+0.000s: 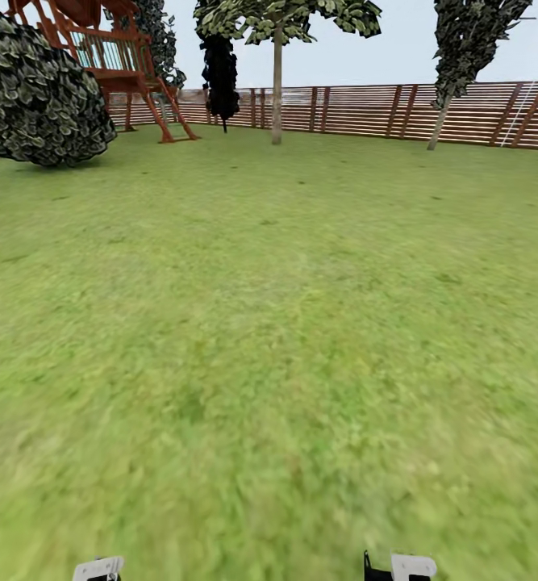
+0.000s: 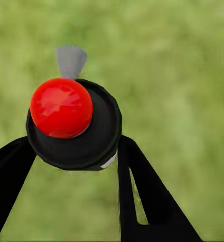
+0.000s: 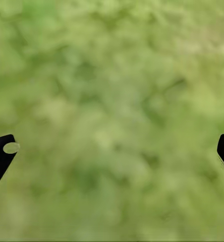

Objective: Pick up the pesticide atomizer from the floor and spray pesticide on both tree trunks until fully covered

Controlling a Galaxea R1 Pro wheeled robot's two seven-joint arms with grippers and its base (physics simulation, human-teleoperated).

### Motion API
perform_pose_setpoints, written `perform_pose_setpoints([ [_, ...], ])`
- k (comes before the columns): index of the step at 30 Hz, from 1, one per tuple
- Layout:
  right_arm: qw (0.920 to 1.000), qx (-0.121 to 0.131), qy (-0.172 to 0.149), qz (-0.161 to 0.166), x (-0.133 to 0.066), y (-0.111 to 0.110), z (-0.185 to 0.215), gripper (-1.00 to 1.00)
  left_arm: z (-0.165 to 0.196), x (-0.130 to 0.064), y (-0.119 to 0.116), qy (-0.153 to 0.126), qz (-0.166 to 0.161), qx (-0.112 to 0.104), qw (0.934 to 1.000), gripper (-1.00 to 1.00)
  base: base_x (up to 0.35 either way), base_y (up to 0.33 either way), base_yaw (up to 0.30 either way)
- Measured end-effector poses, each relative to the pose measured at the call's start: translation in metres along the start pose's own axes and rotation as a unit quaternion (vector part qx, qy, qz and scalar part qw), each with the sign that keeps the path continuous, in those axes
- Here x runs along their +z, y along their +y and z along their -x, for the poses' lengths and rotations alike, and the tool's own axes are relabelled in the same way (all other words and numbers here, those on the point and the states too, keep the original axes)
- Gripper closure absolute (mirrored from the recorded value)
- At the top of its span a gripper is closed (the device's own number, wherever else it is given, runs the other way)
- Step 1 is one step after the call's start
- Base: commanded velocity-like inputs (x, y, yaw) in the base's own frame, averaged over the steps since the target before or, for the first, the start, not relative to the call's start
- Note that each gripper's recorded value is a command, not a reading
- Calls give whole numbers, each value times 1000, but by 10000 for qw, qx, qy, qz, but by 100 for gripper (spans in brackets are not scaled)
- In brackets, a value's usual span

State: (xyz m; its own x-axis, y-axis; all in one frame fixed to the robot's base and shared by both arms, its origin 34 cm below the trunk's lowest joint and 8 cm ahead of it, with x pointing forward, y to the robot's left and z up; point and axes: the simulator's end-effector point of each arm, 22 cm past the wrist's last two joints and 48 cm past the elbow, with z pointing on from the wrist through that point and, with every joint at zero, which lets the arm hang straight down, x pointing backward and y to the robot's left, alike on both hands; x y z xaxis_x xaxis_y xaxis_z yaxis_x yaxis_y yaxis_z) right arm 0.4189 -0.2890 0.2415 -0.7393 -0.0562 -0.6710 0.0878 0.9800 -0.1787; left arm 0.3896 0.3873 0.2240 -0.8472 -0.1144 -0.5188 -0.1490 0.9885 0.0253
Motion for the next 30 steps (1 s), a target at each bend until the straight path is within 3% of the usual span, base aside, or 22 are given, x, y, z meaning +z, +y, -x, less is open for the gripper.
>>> perform_pose_setpoints([
  [30, 10000, 1, 0, 2, 0, 0, 0, -100, 0, 0, 1, 4, 4, 1, 10000, 100, 339, 0, 0],
])
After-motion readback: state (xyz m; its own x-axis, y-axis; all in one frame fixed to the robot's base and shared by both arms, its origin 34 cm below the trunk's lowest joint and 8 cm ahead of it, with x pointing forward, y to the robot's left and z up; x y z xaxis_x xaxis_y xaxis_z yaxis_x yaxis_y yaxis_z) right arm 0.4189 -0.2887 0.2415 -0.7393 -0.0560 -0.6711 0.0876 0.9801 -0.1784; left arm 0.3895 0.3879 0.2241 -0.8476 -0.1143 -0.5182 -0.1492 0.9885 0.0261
